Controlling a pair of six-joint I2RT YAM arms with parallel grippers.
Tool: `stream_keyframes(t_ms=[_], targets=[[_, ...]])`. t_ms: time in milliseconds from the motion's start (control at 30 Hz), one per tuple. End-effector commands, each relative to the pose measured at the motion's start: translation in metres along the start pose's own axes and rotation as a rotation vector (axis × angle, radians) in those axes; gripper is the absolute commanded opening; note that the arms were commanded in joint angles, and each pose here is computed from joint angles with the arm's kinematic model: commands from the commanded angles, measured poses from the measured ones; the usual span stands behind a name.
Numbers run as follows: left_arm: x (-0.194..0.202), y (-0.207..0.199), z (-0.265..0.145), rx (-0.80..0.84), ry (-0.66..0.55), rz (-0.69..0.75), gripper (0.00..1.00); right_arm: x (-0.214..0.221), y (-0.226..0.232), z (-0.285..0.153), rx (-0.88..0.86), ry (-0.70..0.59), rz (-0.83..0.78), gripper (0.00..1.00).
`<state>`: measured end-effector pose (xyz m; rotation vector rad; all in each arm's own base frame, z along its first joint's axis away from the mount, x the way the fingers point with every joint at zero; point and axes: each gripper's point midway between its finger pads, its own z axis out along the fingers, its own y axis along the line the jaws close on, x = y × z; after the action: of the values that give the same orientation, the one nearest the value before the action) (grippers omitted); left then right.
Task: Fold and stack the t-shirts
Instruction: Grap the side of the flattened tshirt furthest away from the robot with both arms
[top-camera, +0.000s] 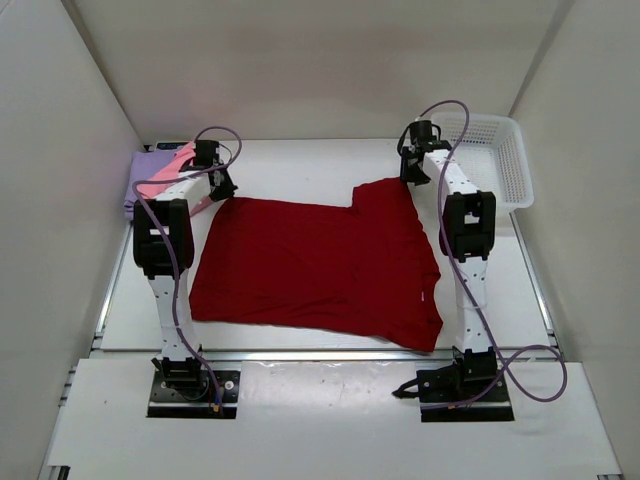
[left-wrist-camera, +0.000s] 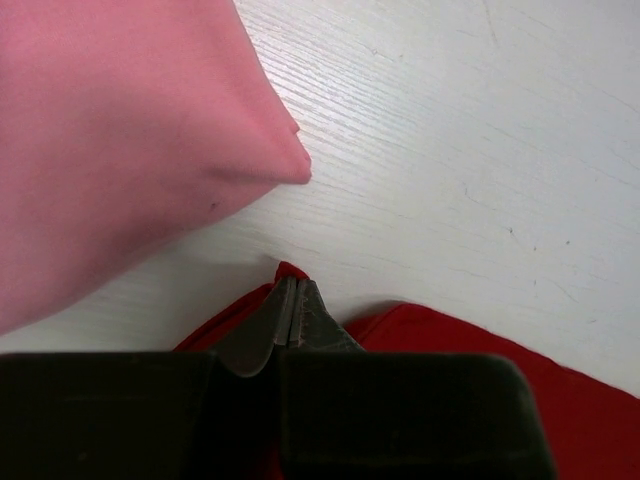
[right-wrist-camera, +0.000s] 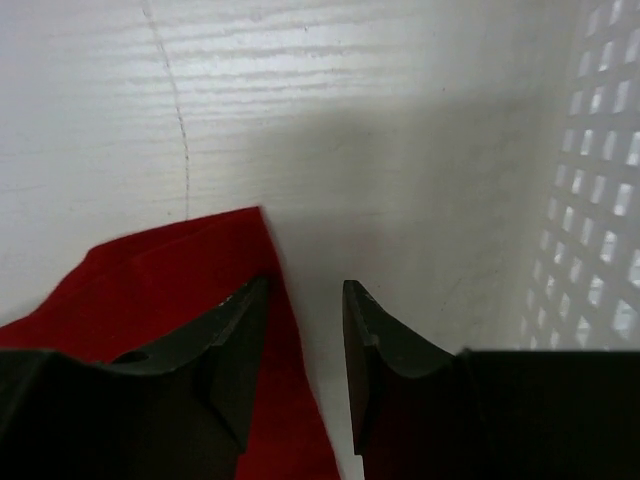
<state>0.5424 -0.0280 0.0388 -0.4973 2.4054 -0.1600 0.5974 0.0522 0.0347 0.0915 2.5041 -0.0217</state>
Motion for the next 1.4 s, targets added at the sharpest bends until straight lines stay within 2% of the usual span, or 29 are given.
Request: stream_keyframes(t_ms=[0, 167, 300, 500, 533, 633, 867, 1000, 1133, 1267, 1367], targets=[[-0.021, -0.016, -0.024, 0.051, -0.062, -0.002, 0.00, 0.005, 0.006, 0.005, 0.013, 0.020, -0.052, 0.34], [-0.022, -0.015, -0.026, 0.054, -0.066, -0.003, 0.00, 0.002, 0.024, 0.011, -0.045, 0.003, -0.051, 0.40], [-0.019, -0.016, -0.025, 0.052, -0.062, -0.001, 0.00, -0.007, 0.023, 0.012, -0.127, -0.013, 0.008, 0.42], [-0.022, -0.017, -0.025, 0.060, -0.073, -0.004, 0.00, 0.007, 0.027, 0.017, -0.209, 0.046, 0.031, 0.34], [-0.020, -0.017, -0.025, 0.056, -0.070, -0.003, 0.00, 0.000, 0.024, 0.011, -0.201, 0.030, 0.037, 0.33], [-0.023, -0.016, -0.025, 0.048, -0.077, 0.005, 0.00, -0.013, 0.026, 0.011, -0.218, -0.016, 0.050, 0.35], [-0.026, -0.011, -0.025, 0.040, -0.081, -0.003, 0.00, -0.005, 0.027, 0.018, -0.264, 0.012, 0.078, 0.34], [-0.023, -0.013, -0.025, 0.038, -0.079, 0.010, 0.00, 0.000, 0.030, 0.019, -0.301, 0.030, 0.089, 0.29], [-0.023, -0.013, -0.025, 0.041, -0.079, -0.003, 0.00, 0.005, 0.033, 0.019, -0.323, 0.052, 0.099, 0.19], [-0.017, -0.017, -0.025, 0.045, -0.067, 0.010, 0.00, -0.001, 0.032, 0.016, -0.325, 0.044, 0.109, 0.00], [-0.018, -0.019, -0.026, 0.042, -0.074, 0.020, 0.00, -0.016, 0.034, 0.004, -0.327, 0.009, 0.105, 0.00]])
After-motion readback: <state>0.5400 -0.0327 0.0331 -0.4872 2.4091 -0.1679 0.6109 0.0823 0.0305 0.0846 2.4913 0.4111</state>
